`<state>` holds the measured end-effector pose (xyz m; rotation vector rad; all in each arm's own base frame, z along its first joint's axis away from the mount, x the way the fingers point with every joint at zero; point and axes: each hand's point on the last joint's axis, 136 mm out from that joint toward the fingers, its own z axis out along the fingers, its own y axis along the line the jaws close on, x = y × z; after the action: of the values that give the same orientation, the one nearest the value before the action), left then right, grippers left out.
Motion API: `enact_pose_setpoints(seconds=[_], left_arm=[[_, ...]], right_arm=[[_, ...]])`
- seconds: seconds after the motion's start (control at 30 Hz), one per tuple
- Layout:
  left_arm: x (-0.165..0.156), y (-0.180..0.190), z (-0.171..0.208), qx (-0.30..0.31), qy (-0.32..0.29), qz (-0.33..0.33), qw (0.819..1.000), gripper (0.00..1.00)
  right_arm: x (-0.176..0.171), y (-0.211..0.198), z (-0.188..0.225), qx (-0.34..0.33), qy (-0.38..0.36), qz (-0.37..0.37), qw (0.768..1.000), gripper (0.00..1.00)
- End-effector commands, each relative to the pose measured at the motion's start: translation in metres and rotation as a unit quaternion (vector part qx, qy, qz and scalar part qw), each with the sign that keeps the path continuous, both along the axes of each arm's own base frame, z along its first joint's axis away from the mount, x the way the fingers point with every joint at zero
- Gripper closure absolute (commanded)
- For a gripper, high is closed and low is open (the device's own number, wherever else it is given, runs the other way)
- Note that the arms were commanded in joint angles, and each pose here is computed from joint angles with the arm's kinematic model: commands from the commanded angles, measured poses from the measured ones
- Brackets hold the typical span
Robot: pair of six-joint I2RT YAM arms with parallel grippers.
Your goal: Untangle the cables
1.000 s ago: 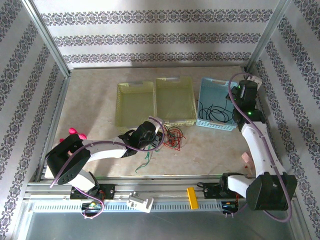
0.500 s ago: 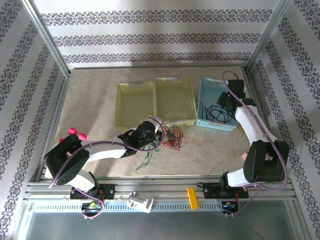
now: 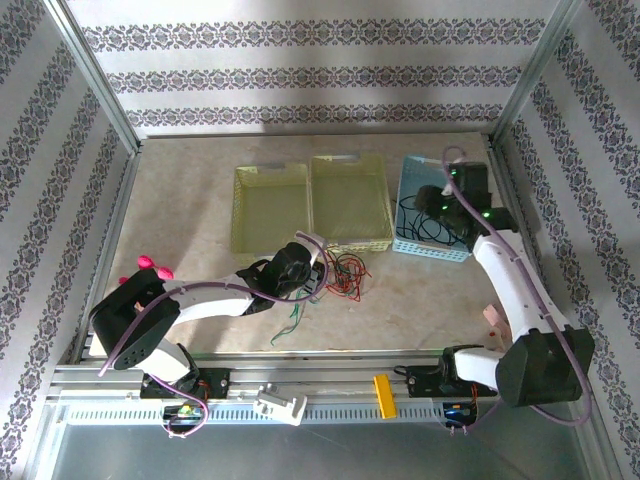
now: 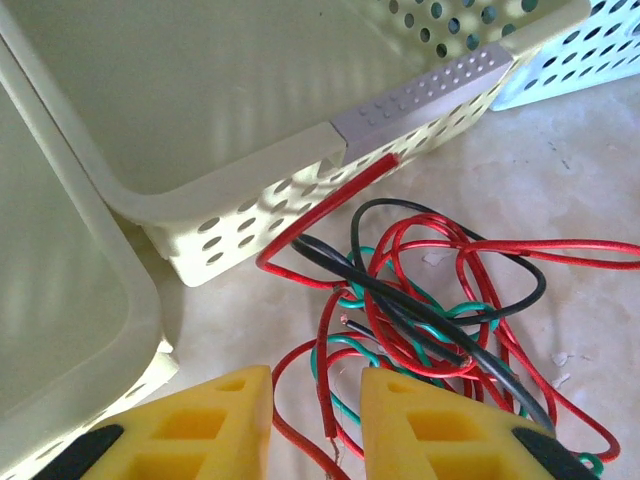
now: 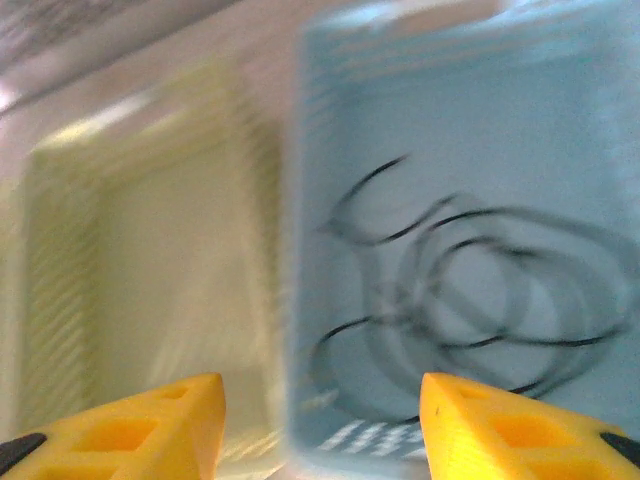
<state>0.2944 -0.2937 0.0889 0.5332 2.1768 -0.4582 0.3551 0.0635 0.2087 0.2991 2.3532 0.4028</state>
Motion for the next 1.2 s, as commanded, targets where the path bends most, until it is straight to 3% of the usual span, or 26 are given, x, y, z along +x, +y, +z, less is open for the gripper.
enact_pose_setpoints(seconds=[0.0,0.27,0.43,0.6,0.7,0.77,0.87,1.03,1.17], left_arm=[[0.01,-0.009,0.012,-0.021,-0.014,-0.001,1.0,0.71],[0.014,0.003,0.012,-0.003,-0.022,0.025,0.999,0.73],[0.022,0.034,0.014,0.029,-0.045,0.099,0.994,0.68],[0.02,0.037,0.017,0.03,-0.048,0.1,0.993,0.62],[0.019,0.036,0.018,0.025,-0.047,0.096,0.994,0.61],[0.017,0.032,0.018,0.02,-0.045,0.084,0.995,0.6],[0.013,0.021,0.019,0.012,-0.039,0.051,0.998,0.59],[-0.003,-0.007,0.017,-0.014,-0.017,-0.034,0.999,0.51],[-0.005,-0.016,0.008,-0.015,0.002,-0.053,0.998,0.54]], right_arm=[[-0.05,0.089,-0.031,0.075,0.07,0.181,0.978,0.47],[-0.101,0.17,-0.076,0.103,0.135,0.312,0.935,0.55],[-0.105,0.19,-0.083,0.104,0.146,0.35,0.92,0.55],[-0.098,0.202,-0.099,0.102,0.172,0.357,0.913,0.57],[-0.089,0.206,-0.106,0.099,0.178,0.351,0.914,0.68],[-0.082,0.207,-0.107,0.096,0.172,0.345,0.918,0.83],[-0.077,0.204,-0.099,0.089,0.154,0.342,0.922,0.99],[-0.077,0.191,-0.059,0.119,0.103,0.345,0.925,1.0],[-0.08,0.184,-0.009,0.192,0.055,0.349,0.916,1.0]])
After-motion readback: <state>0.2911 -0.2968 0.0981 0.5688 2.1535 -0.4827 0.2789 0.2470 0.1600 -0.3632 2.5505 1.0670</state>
